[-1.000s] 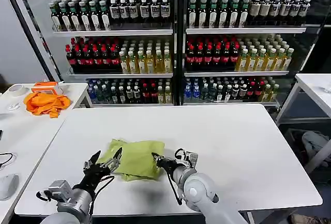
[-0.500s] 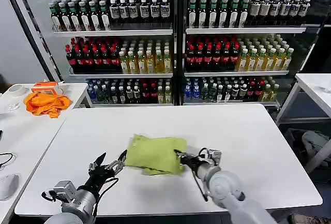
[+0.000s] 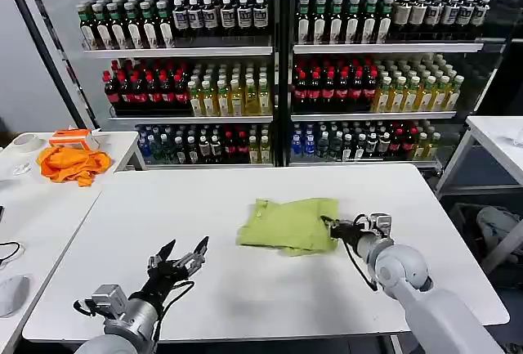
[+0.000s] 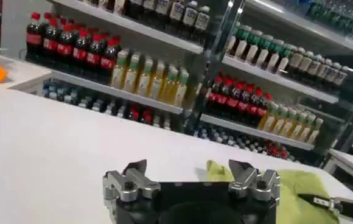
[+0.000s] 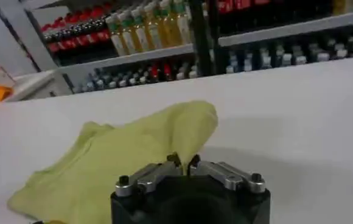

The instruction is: Fold and organize the clothes.

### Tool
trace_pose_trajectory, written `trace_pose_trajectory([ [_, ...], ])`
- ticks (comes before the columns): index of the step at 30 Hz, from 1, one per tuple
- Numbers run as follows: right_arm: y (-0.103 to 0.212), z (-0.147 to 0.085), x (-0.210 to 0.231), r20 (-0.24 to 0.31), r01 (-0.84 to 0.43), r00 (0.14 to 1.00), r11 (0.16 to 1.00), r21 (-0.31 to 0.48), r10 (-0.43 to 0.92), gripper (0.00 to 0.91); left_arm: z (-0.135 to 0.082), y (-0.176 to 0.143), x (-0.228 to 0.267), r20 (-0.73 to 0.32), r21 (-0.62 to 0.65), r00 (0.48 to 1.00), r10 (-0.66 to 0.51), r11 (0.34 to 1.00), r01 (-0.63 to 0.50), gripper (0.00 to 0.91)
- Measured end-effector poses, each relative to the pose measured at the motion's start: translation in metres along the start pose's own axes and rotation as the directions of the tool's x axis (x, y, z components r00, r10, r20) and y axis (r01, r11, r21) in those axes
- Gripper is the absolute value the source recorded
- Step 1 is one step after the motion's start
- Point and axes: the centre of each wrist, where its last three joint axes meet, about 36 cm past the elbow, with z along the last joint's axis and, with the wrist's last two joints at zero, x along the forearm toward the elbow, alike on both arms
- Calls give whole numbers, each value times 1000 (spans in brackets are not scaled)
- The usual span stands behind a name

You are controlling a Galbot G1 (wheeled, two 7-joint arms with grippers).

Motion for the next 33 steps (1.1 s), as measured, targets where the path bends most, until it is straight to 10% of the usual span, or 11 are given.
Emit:
trace_pose_trajectory([
  [20, 10, 56, 69, 415, -239, 891, 968, 83, 184, 907, -1, -10, 6, 77, -150, 997, -8, 989, 19, 907],
  [33, 33, 95, 128, 516, -337, 822, 936, 103, 239, 907, 4, -21, 8, 122, -253, 992, -16, 966, 47, 907],
])
